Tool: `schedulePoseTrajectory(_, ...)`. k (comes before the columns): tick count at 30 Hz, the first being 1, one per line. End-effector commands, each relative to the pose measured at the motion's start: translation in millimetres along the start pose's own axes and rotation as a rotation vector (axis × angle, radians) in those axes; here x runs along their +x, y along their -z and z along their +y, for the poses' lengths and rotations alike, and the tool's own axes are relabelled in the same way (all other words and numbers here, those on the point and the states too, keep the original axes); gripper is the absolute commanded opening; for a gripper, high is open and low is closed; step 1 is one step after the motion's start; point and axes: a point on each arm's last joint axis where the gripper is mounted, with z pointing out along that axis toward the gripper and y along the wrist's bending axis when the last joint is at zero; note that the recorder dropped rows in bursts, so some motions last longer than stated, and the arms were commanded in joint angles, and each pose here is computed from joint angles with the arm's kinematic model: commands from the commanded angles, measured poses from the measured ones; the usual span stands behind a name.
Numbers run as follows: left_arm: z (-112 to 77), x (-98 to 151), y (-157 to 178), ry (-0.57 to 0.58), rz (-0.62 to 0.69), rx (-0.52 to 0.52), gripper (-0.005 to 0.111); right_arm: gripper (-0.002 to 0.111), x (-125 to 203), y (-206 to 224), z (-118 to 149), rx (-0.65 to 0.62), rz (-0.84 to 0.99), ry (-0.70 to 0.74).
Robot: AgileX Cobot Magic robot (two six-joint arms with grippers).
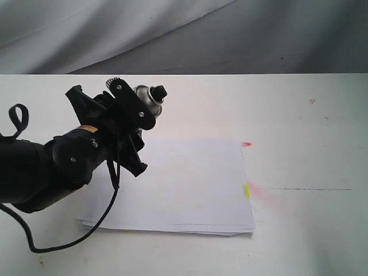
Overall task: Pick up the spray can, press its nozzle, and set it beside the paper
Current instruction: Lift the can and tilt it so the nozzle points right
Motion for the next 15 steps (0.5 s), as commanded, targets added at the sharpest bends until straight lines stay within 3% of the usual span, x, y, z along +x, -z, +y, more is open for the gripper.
schedulePoseTrajectory(1, -2.4, 2.4, -3.7, -0.08, 0.006, -0.027, 0.0, 0.0, 0.5, 0.4, -1.0, 0.011, -0.006, 0.011)
schedulePoseTrajectory(6, -2.2, 2.7, -4.1, -0.144, 0.008, -0.034, 0.0, 0.0, 0.5, 0.4, -1.0, 0.011, -0.006, 0.011)
schedulePoseTrajectory(15, -2.2, 2.7, -4.1, -0.159, 0.008, -0.034, 0.0, 0.0, 0.5, 0.4, -1.0, 0.011, -0.006, 0.011)
